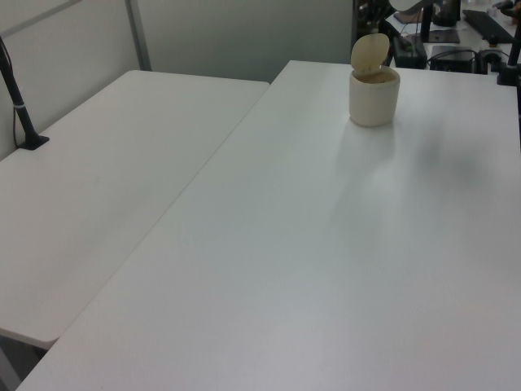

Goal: Close the trash bin
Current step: 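Lower the gripper onto the raised lid, pushing it down over the rim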

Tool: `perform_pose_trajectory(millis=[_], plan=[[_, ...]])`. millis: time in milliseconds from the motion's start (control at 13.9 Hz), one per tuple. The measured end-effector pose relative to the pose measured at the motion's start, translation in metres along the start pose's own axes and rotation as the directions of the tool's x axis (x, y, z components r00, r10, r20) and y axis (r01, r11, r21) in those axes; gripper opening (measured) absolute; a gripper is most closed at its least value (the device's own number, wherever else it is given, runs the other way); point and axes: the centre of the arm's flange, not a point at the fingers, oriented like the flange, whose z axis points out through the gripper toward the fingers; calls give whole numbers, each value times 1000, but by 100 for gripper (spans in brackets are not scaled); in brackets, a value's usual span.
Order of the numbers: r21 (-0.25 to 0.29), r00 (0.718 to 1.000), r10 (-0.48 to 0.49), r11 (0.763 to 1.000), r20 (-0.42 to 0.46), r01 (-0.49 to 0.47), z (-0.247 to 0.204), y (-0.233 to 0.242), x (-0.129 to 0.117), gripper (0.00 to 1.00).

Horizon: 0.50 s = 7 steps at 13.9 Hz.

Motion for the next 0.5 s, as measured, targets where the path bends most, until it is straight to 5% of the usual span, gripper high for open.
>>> perform_pose_trajectory(millis=[502], plan=[[-45,969,-128,989,212,141,20,-15,-38,1]])
